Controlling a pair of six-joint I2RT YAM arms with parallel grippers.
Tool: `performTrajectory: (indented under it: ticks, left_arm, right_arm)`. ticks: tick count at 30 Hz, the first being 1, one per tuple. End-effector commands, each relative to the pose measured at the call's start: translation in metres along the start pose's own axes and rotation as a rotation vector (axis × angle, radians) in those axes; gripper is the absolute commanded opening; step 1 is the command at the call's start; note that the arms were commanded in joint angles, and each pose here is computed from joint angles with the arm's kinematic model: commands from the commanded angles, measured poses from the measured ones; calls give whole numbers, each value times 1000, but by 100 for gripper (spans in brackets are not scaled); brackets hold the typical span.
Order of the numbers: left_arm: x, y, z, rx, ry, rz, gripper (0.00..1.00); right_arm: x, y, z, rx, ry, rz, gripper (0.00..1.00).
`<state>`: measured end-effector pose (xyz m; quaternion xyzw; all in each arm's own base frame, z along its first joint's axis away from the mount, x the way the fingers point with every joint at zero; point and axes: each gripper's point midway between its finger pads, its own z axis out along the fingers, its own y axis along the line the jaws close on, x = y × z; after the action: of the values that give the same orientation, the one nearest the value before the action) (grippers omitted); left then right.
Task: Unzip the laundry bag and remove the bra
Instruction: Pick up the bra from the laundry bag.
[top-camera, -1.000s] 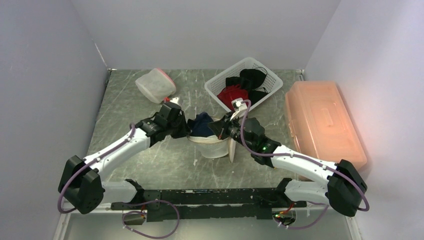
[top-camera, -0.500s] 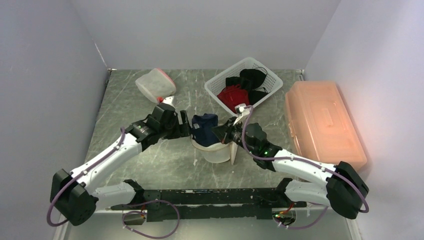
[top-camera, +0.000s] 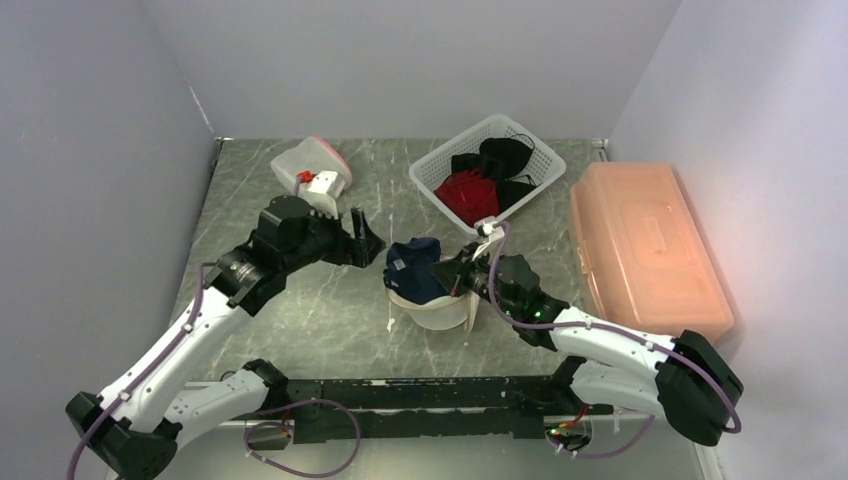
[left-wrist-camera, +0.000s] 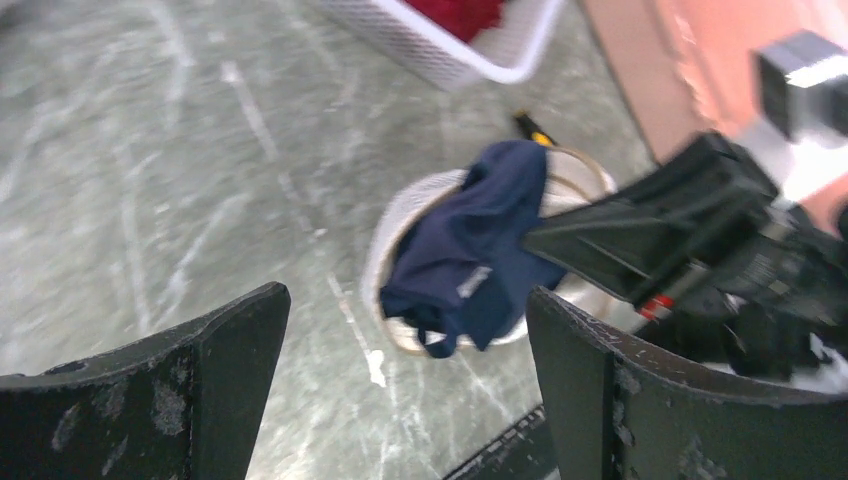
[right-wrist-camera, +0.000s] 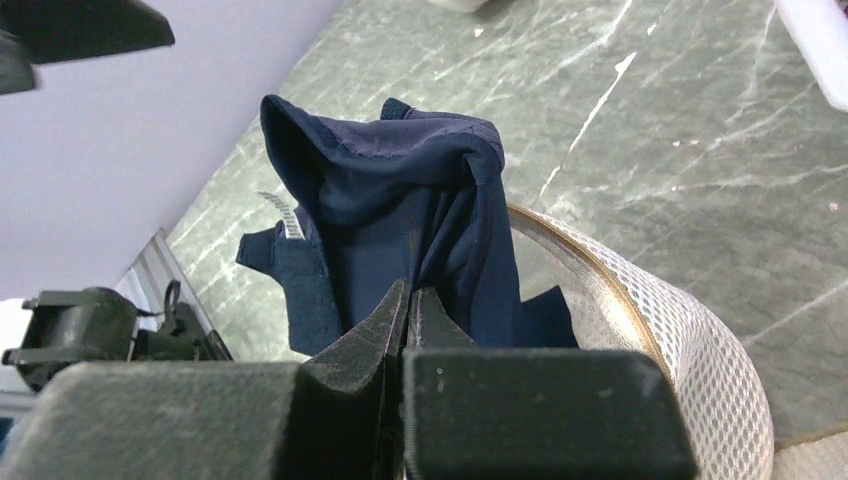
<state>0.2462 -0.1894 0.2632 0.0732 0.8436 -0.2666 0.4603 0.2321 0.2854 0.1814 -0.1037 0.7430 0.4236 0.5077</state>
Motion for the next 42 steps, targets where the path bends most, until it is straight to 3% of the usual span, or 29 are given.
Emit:
performTrajectory:
  ticks: [1,4,20,25,35,36,39,42]
  left_arm:
    - [1,-66,4,393,68,85,94]
    - [10,-79,15,491,114,29,94]
    - [52,-86,66,635,310,-133,93]
    - [63,-90,70,683,365,-162,71]
    - [72,-88,77,687,392,-178,10]
    - [72,-88,77,683,388,-177,5]
    - [69,-85,79,655,371,-169,3]
    - [67,-81,78,621,361,-165,3]
  right_arm:
    - [-17,14,-6,-84,-78,-29,0]
    - [-16,16,-8,-102,-79,-31,0]
    - [-20,24,-12,-144,-100,-36,0]
    - [-25,26,-12,-149,-112,-39,0]
    - [-29,35,-14,-179,-96,-51,0]
    - [-30,37,-15,-181,-89,-55,10]
    - [-34,42,-19,-185,-62,-71,57]
    - [-37,45,-25,-170,-22,-98,85]
